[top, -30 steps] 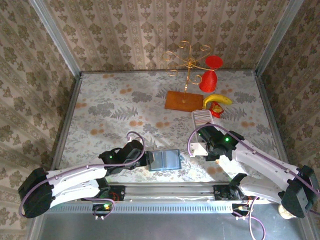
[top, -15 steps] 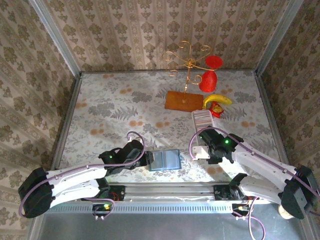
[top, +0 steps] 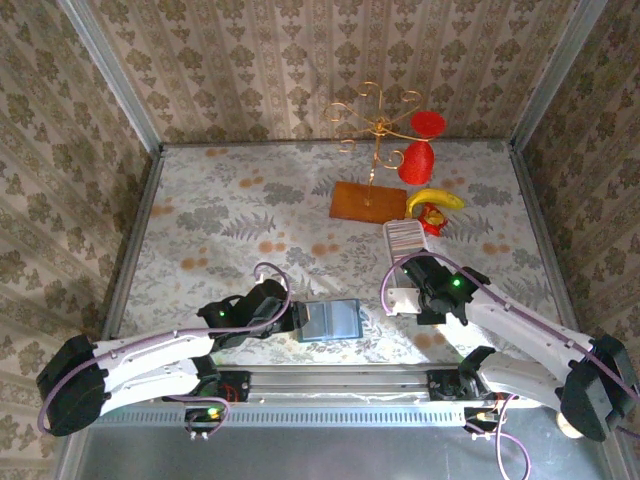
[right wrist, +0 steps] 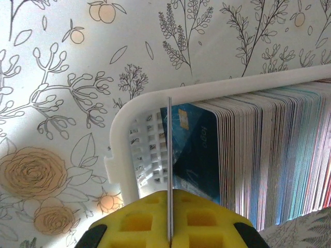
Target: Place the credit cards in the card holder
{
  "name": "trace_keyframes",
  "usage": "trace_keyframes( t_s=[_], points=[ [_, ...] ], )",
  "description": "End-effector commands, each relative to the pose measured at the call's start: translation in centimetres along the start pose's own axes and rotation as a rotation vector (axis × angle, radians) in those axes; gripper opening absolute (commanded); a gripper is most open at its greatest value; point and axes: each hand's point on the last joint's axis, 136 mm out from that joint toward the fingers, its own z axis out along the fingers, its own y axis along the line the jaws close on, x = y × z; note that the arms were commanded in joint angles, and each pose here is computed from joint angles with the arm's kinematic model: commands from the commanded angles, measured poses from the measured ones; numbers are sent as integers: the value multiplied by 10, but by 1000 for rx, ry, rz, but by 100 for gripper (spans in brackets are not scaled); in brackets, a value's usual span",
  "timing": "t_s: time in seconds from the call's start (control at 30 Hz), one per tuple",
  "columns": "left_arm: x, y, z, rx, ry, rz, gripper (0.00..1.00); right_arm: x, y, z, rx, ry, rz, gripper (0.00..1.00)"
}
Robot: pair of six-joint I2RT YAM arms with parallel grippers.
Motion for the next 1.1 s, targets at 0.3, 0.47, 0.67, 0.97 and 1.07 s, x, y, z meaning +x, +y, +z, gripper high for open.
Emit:
trace_keyframes(
  t_s=[0.3,0.47,0.67,0.97,1.07],
  points=[
    [-16,-26,-23,69,-49,134,36,-27,-30,-69,41,-153,178,0],
    [-29,-71,-50,248,-105,262,43,-64,-39,-124,-37,-377,424,0],
    [-32,-124,-68,462,-111,326,41,-95,-41,-160,-217,-525,720,0],
    [-52,-182,-111,710,-229,369,56,-142,-48,-213,-524,-854,1079,0],
    [-53,-197,-122,792,-228,355,56,-152,-47,-223,-613,-897,1112,0]
  ],
)
